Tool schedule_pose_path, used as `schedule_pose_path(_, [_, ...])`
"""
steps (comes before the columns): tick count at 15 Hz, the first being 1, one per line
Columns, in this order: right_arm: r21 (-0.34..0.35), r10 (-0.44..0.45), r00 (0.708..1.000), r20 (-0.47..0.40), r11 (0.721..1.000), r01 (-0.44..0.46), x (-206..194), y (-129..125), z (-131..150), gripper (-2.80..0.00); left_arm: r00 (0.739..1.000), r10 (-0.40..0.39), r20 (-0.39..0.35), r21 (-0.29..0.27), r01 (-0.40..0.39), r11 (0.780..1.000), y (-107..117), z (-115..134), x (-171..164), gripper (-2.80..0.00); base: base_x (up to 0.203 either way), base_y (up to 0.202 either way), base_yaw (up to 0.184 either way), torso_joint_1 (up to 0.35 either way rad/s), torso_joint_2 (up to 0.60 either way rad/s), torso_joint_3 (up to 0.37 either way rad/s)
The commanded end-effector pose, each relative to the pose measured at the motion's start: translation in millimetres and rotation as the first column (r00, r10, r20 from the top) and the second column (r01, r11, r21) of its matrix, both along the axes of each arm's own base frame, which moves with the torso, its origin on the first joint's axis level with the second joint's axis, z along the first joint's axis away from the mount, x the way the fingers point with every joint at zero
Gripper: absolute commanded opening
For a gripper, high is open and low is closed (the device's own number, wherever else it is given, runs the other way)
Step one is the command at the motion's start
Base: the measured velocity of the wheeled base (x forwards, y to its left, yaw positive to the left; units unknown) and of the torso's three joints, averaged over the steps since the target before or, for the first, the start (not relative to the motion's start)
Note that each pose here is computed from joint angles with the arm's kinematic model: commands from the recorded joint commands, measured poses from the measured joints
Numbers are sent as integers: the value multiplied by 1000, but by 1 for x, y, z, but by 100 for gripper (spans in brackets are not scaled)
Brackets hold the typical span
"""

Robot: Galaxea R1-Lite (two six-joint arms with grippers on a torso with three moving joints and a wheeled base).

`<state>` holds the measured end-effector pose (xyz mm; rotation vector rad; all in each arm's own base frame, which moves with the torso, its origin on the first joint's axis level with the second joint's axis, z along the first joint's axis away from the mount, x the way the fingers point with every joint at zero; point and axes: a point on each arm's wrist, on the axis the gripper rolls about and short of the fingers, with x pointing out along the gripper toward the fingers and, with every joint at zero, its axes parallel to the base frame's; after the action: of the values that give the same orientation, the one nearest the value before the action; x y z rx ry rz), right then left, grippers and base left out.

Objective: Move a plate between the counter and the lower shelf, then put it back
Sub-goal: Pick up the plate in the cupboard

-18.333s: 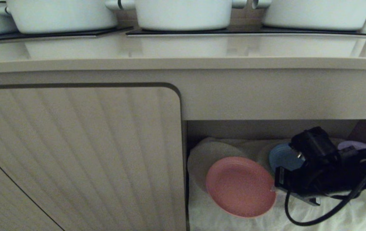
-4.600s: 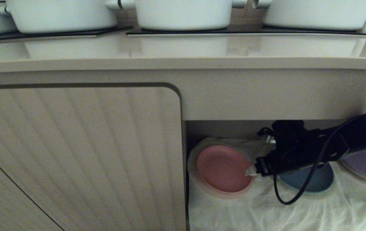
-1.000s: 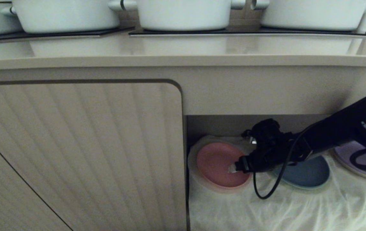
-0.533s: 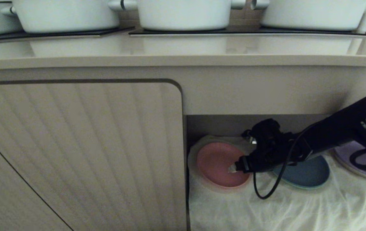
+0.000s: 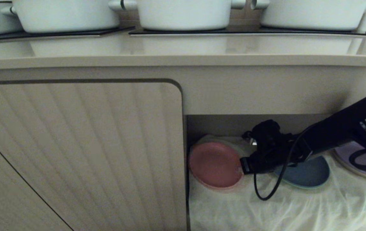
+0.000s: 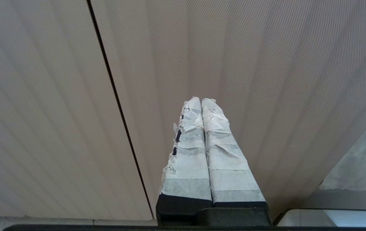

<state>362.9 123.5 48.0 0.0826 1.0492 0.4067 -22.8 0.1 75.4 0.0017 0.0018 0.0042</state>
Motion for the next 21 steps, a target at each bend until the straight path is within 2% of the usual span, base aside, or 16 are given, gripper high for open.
schedule_pose_path(1, [-1,3,1000,-5,1000,-3,-1,0,0,-280,1000,0,0,0,0,1000,0,0,0,-280,0,0,0,0,0,0])
schedule_pose_path(11, [-24,-36,999,3,999,36,-2,-10,4,-280,1000,0,0,0,0,1000,0,0,0,-280,0,0,0,0,0,0])
schedule_pose_path(21, [-26,-63,998,5,998,63,-30,-30,22,-280,1000,0,0,0,0,1000,0,0,0,-280,0,0,0,0,0,0])
